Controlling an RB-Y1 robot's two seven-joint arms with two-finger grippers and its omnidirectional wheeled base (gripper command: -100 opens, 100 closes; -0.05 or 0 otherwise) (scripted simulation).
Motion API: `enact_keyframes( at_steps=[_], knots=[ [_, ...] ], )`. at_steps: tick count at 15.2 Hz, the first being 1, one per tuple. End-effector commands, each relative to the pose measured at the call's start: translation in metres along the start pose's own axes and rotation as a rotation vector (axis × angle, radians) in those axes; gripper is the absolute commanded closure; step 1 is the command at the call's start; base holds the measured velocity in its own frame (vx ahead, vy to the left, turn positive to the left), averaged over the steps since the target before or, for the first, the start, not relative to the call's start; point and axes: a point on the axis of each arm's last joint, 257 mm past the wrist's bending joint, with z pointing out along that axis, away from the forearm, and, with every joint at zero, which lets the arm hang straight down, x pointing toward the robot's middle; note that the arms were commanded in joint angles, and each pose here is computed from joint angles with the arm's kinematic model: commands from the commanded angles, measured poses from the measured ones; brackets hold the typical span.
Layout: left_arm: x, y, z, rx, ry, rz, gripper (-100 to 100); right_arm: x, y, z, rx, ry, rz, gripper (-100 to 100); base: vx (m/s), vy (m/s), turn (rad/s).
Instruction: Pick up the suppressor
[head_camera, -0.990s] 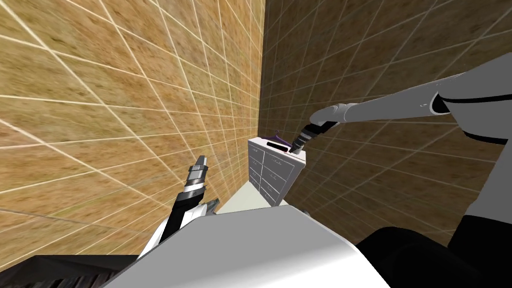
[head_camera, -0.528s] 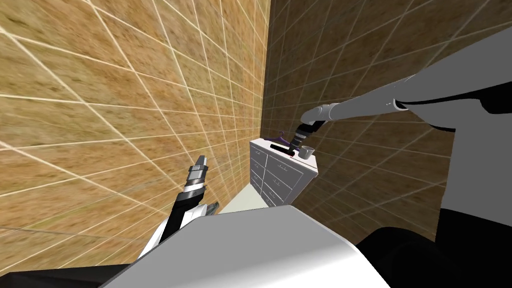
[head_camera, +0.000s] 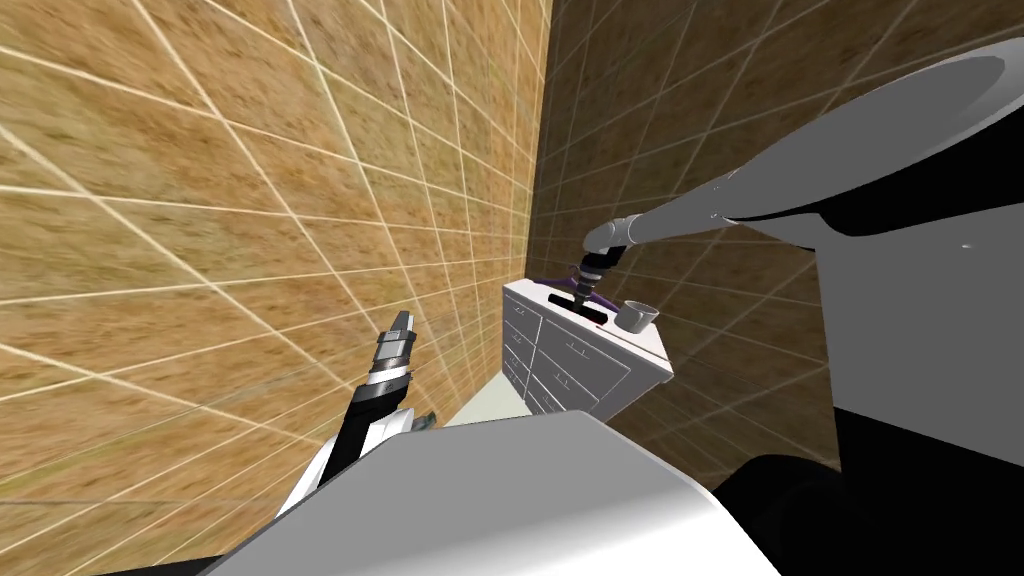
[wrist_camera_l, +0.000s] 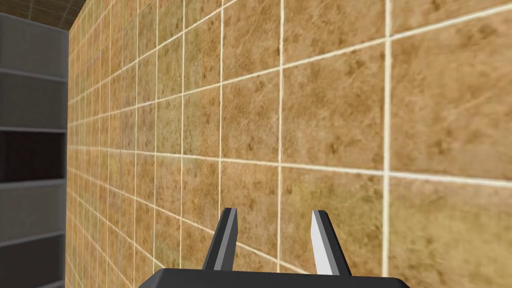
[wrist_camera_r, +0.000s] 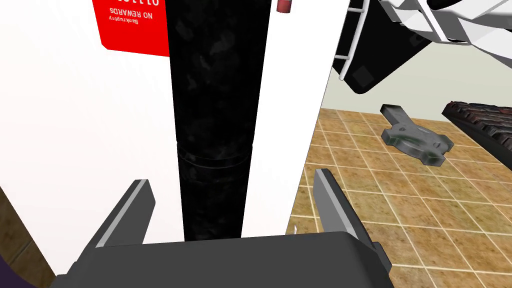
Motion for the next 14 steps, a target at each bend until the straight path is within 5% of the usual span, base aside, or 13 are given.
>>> enact_keyframes(
  at_steps=[1, 8, 9, 12, 14],
  knots=[
    [0.000, 0.000, 0.000, 0.000, 0.000, 0.000, 0, 0.000, 0.002, 0.006, -0.002, 0.037, -0.005, -100, 0.104, -0.010, 0.055],
    [0.000, 0.000, 0.000, 0.001, 0.000, -0.001, 0, 0.058, -0.043, -0.009, 0.028, -0.006, 0.089, -100, -0.042, 0.044, 0.252],
    [0.000, 0.000, 0.000, 0.000, 0.000, 0.000, 0, 0.083, -0.059, -0.015, 0.053, 0.014, 0.110, -100, -0.064, 0.080, 0.390],
    [0.000, 0.000, 0.000, 0.000, 0.000, 0.000, 0, 0.092, -0.061, -0.012, 0.040, -0.014, 0.139, -100, -0.049, 0.056, 0.139],
    [0.000, 0.000, 0.000, 0.001, 0.000, -0.001, 0, 0.126, -0.076, -0.015, 0.053, -0.008, 0.183, -100, -0.049, 0.069, 0.374]
  ],
)
